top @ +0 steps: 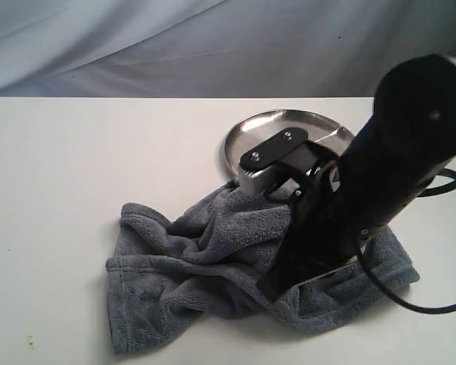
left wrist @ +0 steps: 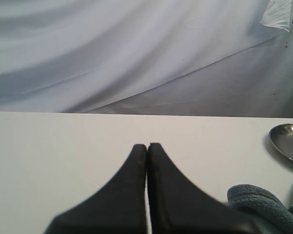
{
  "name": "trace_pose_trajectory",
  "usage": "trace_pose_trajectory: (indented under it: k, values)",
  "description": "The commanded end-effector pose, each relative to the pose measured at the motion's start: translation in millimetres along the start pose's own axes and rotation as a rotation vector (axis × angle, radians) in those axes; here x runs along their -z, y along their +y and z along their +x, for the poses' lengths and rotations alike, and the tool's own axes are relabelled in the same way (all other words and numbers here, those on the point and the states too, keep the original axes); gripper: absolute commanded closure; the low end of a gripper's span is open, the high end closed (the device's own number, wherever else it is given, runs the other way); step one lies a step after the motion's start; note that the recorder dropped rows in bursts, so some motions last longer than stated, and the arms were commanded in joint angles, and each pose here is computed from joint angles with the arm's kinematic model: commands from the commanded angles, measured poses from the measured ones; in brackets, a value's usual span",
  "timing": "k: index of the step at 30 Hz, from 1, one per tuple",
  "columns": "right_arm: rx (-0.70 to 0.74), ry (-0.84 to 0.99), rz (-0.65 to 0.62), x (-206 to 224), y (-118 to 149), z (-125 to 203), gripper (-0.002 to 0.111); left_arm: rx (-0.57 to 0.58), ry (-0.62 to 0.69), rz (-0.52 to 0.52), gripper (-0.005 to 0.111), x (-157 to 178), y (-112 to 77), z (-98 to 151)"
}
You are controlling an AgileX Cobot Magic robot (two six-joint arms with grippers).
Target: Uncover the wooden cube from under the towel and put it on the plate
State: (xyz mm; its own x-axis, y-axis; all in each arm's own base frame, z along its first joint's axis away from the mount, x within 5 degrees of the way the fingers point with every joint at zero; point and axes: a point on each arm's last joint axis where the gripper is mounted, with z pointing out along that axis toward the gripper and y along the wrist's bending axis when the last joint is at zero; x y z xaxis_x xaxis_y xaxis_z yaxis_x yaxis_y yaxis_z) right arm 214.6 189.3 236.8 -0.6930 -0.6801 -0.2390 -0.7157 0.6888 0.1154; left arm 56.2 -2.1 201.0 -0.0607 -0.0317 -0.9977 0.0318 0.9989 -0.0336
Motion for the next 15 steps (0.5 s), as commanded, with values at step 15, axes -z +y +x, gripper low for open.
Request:
trace_pose_trajectory:
  k: [15]
  values:
    - [-0.421,-0.092,0.260,5,-127,-20,0.108,0.000,-0.001,0.001,0.105,0,0.0,1]
